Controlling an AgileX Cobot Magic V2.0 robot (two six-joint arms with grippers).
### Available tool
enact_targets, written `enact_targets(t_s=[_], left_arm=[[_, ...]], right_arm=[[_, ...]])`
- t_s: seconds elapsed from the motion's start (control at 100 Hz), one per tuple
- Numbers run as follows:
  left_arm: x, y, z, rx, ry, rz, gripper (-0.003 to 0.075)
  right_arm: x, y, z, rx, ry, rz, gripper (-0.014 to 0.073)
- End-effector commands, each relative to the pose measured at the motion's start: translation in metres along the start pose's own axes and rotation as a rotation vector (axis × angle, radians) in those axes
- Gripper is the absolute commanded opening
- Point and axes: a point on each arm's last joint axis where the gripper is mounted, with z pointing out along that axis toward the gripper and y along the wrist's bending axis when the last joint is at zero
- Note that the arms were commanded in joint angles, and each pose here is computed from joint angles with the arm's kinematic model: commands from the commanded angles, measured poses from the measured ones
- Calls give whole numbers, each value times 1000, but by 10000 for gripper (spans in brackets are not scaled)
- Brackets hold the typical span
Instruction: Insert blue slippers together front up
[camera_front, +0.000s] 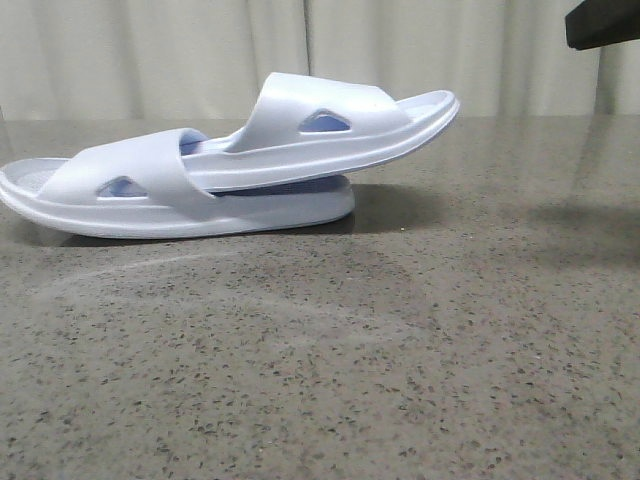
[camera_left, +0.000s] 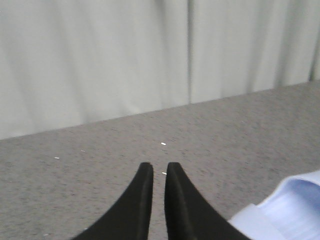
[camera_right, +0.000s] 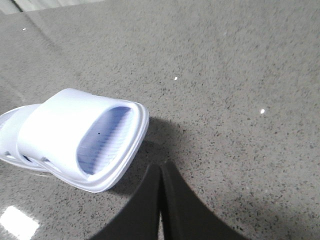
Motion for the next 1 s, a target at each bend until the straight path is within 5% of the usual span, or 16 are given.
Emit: enact_targets(t_s=[0.0, 0.46, 0.76, 0.99], left_arm=[[-7, -1, -17, -109, -85, 11, 15], [98, -38, -45, -23, 34, -40, 15], [100, -44, -55, -2, -43, -77, 15], [100, -44, -55, -1, -46, -90, 15]], right_arm=[[-3, 10, -11, 79, -111, -21, -78], [85, 22, -38, 215, -143, -47, -78], [109, 18, -62, 230, -233, 7, -78], [114, 28, -59, 111, -181, 99, -78]])
